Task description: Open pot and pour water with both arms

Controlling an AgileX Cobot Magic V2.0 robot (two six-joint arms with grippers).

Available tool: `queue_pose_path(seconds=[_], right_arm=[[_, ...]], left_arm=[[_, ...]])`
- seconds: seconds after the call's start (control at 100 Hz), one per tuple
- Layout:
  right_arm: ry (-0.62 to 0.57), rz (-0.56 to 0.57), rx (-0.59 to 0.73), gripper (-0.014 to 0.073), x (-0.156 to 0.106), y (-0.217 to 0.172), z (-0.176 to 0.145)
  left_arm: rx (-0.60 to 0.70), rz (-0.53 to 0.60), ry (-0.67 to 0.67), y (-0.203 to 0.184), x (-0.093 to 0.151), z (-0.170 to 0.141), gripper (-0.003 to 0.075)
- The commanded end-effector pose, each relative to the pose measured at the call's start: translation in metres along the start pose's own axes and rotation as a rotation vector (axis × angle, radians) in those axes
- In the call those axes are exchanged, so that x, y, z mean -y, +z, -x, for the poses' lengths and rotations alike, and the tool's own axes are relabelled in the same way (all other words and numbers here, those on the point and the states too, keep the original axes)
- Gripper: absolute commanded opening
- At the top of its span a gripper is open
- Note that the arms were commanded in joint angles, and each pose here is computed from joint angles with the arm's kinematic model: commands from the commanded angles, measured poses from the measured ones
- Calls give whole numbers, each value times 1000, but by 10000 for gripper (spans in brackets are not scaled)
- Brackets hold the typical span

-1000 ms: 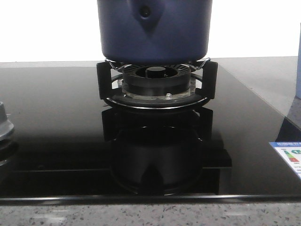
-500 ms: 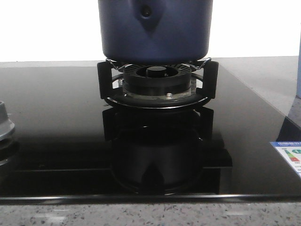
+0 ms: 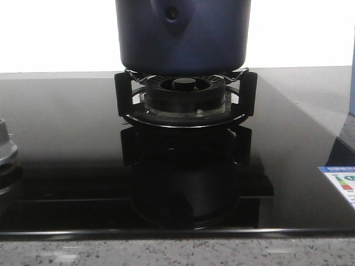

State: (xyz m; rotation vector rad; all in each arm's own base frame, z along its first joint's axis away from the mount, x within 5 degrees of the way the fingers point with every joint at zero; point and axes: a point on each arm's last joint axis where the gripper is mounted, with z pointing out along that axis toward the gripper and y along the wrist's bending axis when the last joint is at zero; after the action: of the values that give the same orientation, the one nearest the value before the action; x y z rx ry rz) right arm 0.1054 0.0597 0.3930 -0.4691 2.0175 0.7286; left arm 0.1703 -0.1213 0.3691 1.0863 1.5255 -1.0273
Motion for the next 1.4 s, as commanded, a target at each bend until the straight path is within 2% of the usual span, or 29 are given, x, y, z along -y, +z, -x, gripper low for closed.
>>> queue_pose_path(seconds=[0.0,0.1,0.17,0.22,0.36,0.41,0.46,0.62,0.84,0.99,1.13,1.39], right_arm=[[-37,-44,132,-71,0,-5,17],[-36,-87,197,-50,4,-7,23],[-46,-99,211,26,5,-7,24],[-81,-105,213,118,5,-7,24],[-132,-111,211,465,5,-7,24],[-143,-118,218,541,5,-7,25],[-159,-125,224,579,6,-7,26],[-199,-156,286,585,1,-16,28],[-434,-298,498,585,-18,-52,29],[-460,-390,671,585,-29,-78,30],[-476,-436,773,585,-38,-95,27],[-485,-444,804,585,-42,-101,24]], left_arm=[[91,5,73,-1,1,17,146],[99,61,74,0,-7,16,328],[115,106,53,1,-13,17,404],[124,132,39,2,-17,17,420],[123,163,57,5,-26,15,422],[130,167,76,7,-29,14,423],[143,172,89,9,-34,13,428],[184,179,75,18,-53,15,505],[203,99,124,38,-72,38,524],[168,41,155,65,-84,43,536],[158,33,153,78,-97,43,561],[153,98,147,81,-108,44,594]])
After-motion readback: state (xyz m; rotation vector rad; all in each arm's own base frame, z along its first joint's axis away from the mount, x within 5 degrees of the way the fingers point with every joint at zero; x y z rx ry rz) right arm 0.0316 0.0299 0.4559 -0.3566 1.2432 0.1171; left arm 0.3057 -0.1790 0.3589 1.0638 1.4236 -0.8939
